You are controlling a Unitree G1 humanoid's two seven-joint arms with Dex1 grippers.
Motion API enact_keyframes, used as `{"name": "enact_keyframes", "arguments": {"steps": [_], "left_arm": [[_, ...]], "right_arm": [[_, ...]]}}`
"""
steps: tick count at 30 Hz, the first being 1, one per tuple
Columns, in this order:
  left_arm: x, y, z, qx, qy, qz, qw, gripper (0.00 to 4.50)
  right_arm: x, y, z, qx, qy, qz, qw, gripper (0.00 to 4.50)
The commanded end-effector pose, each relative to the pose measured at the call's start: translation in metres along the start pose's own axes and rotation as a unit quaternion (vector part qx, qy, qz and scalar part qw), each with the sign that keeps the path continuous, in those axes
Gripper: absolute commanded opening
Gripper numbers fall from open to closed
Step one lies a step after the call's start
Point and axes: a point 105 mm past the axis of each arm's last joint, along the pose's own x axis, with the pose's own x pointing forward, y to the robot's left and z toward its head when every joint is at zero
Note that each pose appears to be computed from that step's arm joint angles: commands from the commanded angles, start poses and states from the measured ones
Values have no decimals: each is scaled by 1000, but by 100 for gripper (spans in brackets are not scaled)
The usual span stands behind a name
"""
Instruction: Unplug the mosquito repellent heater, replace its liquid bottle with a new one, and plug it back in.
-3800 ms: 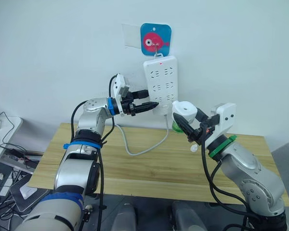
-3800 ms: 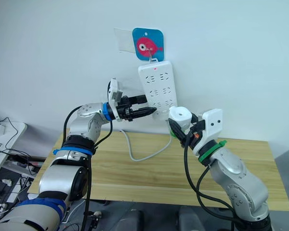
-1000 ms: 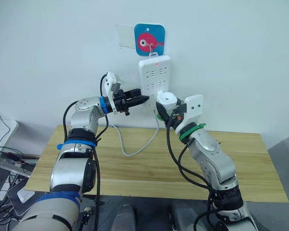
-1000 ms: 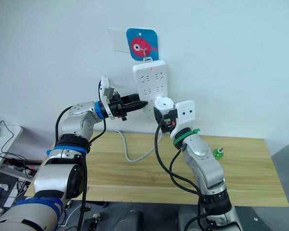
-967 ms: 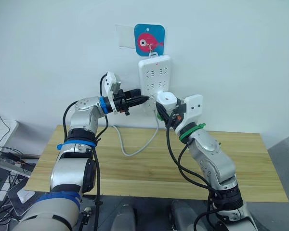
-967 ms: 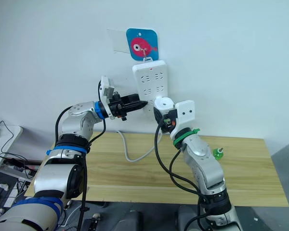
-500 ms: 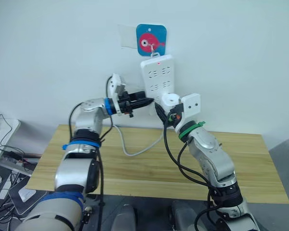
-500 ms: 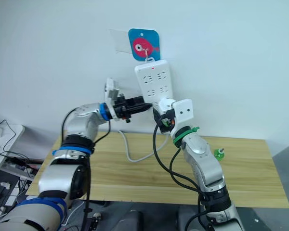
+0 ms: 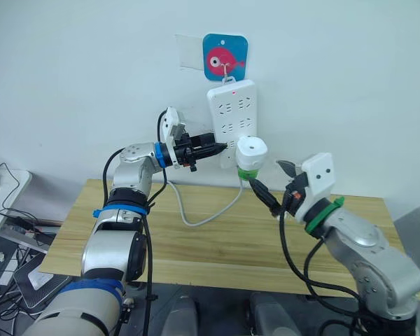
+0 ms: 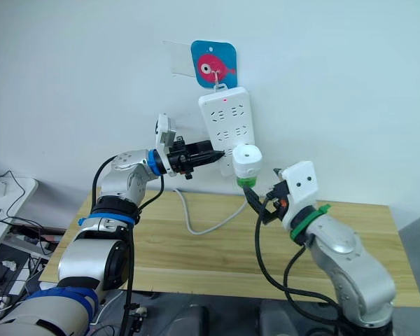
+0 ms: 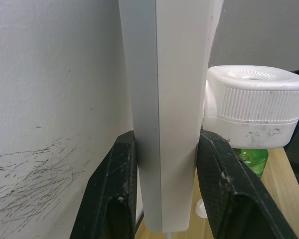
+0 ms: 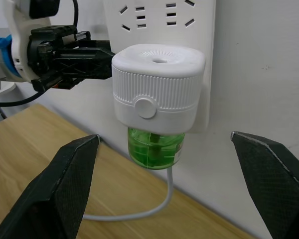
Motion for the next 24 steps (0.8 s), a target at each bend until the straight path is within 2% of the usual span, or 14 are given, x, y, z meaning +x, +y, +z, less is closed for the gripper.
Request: {"name": "enact_keyframes", "arguments": {"steps": [1, 7, 10, 11, 15, 21, 24], "left_arm": [[3, -1, 6, 17, 10, -18, 1000, 167], [-40, 12, 2, 20, 41, 37, 998, 343], [-61, 4, -1, 27, 67, 31, 997, 430], [-65, 2, 0, 30, 72, 29, 997, 450], [-81, -14, 11, 45, 71, 28, 996, 450], [-78, -54, 16, 62, 51, 5, 997, 450], [-78, -66, 16, 57, 48, 8, 997, 450]], "right_arm": [[-10, 2, 13, -9, -21, 23, 999, 448], [-7, 8, 9, -2, -18, 63, 998, 450], [0, 13, 7, 8, -21, 88, 996, 392], [3, 15, 6, 12, -23, 98, 995, 358], [15, 29, 2, 18, -21, 147, 989, 216], [30, 43, -5, 24, -17, 187, 982, 5], [41, 44, -5, 24, -22, 181, 983, 2]]}}
